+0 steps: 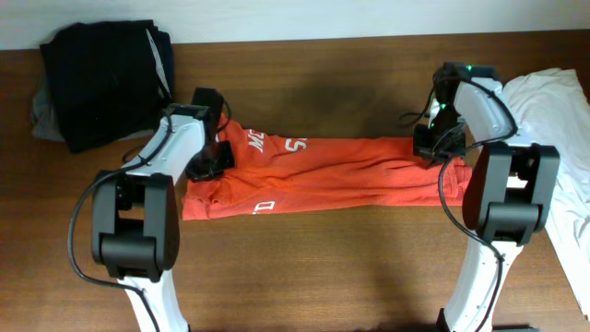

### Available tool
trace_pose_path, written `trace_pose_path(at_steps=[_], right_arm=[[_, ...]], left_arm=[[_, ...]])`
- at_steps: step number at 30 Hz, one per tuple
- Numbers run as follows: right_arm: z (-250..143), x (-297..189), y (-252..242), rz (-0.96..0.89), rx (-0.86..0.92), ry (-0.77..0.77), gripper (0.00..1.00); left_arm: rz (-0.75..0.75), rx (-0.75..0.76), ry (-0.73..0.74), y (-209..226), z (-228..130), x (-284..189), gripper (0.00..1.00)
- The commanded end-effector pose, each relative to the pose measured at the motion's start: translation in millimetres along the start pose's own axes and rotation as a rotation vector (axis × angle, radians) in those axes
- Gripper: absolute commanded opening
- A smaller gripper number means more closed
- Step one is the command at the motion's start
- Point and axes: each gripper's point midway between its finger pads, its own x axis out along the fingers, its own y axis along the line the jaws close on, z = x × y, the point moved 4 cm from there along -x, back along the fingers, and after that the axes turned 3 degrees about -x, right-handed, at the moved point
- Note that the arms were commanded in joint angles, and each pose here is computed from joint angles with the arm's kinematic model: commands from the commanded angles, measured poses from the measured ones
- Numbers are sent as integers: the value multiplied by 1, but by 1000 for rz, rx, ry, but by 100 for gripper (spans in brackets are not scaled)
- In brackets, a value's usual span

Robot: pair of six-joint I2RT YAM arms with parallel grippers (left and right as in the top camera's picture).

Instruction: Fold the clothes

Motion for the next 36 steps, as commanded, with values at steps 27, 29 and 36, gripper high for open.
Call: trace_pose_path(at_steps=[27,29,36], right_arm=[[3,-48,-90,362,-46,-252,98],[4,-36,-87,360,-54,-254,98],[-7,14,-63,363,-98,-215,98]], left_arm=[[44,-285,-53,94,-12,-82,97],[44,-285,-53,94,-12,-82,97],[44,-285,-53,94,-12,-82,97]])
